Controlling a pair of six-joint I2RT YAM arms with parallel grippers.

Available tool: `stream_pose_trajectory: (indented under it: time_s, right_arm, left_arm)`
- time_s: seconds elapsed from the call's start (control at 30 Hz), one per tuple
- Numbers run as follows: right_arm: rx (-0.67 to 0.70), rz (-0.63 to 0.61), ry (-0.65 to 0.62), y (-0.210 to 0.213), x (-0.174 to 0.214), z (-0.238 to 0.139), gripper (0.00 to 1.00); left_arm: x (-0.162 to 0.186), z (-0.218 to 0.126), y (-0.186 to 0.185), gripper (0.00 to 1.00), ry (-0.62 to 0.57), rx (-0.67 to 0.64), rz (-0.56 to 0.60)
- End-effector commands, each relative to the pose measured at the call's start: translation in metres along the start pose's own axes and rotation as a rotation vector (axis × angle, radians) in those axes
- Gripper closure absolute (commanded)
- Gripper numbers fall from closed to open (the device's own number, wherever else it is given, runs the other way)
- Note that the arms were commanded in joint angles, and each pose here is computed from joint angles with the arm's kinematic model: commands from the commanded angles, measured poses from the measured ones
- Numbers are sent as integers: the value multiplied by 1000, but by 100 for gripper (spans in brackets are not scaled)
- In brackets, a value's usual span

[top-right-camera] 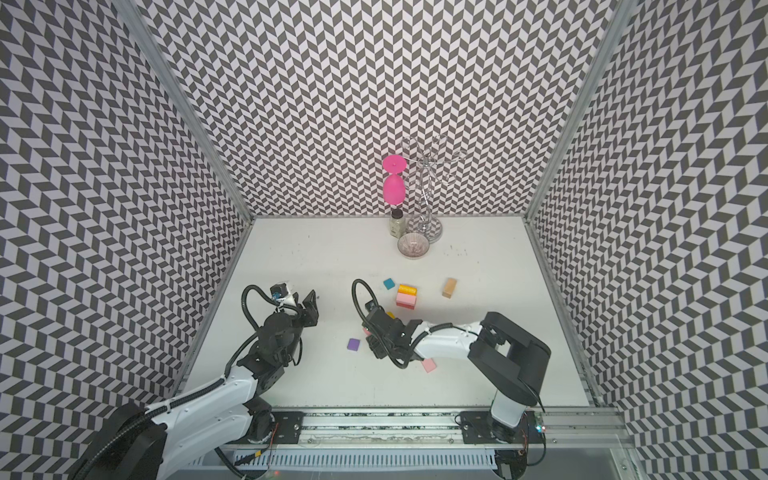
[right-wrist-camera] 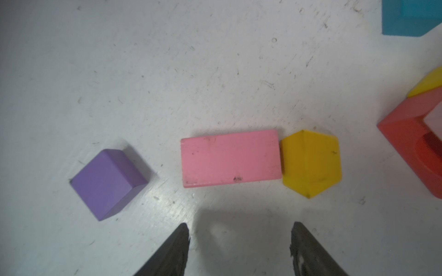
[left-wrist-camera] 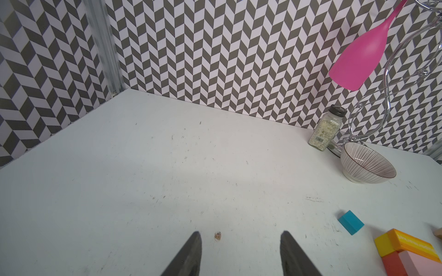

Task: Build the wood block tower
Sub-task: 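Lower the open right gripper around the pink rectangular block and close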

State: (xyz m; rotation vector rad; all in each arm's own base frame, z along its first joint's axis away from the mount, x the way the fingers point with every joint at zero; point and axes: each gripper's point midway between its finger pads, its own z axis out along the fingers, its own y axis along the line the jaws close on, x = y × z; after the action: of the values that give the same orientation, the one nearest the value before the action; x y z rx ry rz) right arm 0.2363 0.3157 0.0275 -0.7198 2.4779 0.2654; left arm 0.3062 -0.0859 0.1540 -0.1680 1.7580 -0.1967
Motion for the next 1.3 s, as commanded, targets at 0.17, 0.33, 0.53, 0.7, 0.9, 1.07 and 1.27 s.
stream_pose_trajectory:
  time_s: [0.17, 0.33, 0.53, 0.7, 0.9, 1.07, 1.27]
  right_arm:
    - [44, -12, 13, 6, -11, 28, 37]
    - [65, -24, 23, 5, -13, 36, 35]
    - [142, -52, 50, -8, -8, 42, 30]
    - [174, -68, 52, -16, -5, 44, 27]
    - [141, -102, 59, -8, -10, 53, 27]
    - [101, -125, 31, -3, -21, 55, 0]
    - [24, -160, 41, 4, -28, 58, 0]
  left_arm:
    - [-3, -1, -3, 46, -18, 15, 0]
    - [-3, 0, -5, 46, -17, 16, 4]
    - [-3, 0, -5, 46, -16, 16, 9]
    - [-2, 0, -6, 47, -16, 19, 10]
    - [-2, 0, -7, 47, -14, 20, 13]
    - [-2, 0, -7, 47, -15, 20, 14]
    - [-2, -1, -8, 47, -17, 23, 15]
